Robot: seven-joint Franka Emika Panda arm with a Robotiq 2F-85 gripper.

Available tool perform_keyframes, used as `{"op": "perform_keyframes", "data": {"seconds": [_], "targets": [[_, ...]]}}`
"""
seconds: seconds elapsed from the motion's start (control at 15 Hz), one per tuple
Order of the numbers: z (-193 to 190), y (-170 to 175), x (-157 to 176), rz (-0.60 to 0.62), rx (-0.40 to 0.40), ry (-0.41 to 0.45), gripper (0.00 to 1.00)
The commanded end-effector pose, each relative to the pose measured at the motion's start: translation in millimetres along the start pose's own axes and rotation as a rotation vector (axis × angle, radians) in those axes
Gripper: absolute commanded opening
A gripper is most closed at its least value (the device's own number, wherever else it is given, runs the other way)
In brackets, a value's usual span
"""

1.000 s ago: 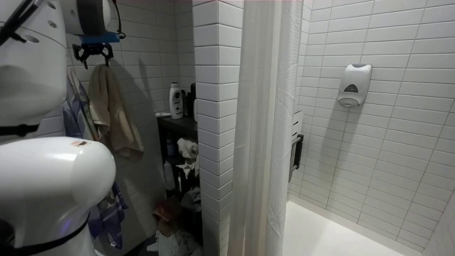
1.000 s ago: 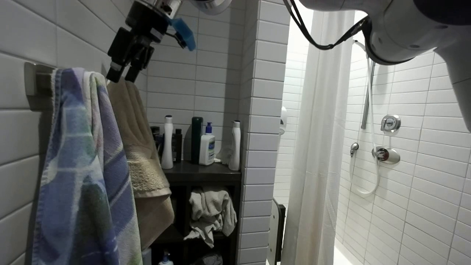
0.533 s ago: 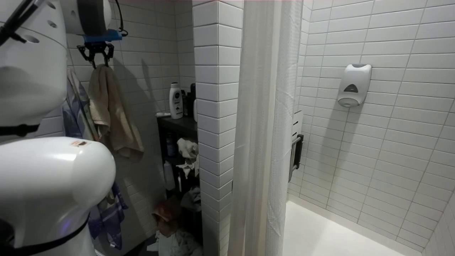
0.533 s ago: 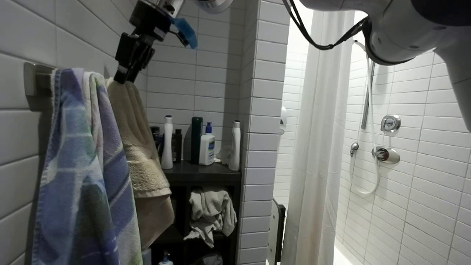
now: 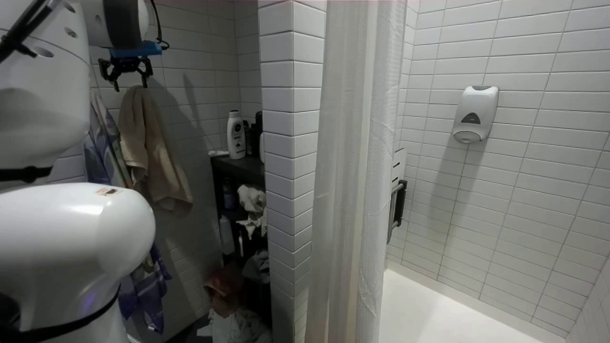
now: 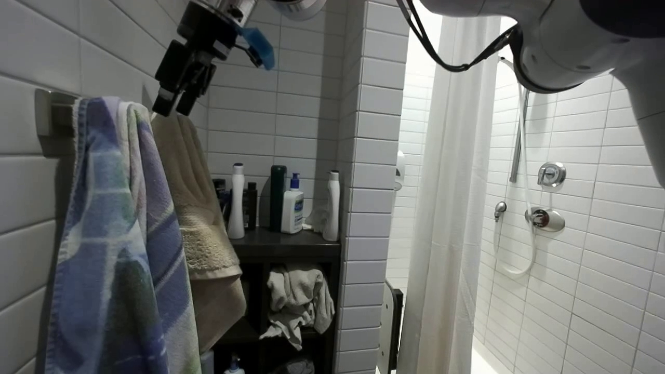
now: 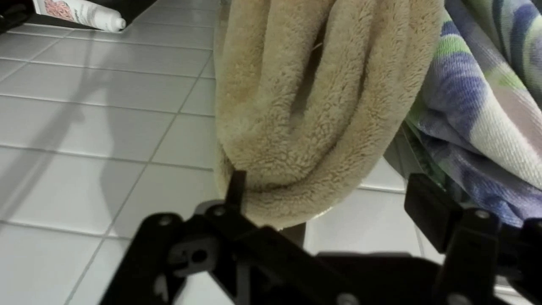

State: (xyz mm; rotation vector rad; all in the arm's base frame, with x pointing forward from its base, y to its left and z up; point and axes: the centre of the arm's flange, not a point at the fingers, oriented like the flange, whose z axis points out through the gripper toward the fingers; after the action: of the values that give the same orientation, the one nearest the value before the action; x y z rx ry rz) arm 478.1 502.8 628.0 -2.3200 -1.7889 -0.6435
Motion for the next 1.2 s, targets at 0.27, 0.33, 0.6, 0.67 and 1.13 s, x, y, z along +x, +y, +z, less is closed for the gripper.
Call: {"op": "perform_keyframes", "data": {"seconds": [0.27,0.33,0.6,0.67,1.13], "targets": [[3,-1,6,-0.090,-0.024,-0.041,1.00],[5,-2,5,-0.101,-0.025,-0.048,1.00],[7,-3,5,-0.130,-0.026,-0.056,1.00],[7,-4,5,-0.135,-0.026,-0.055,1.00],[11,-9,11,-0.215,-0.099,-0.075,1.00]]}}
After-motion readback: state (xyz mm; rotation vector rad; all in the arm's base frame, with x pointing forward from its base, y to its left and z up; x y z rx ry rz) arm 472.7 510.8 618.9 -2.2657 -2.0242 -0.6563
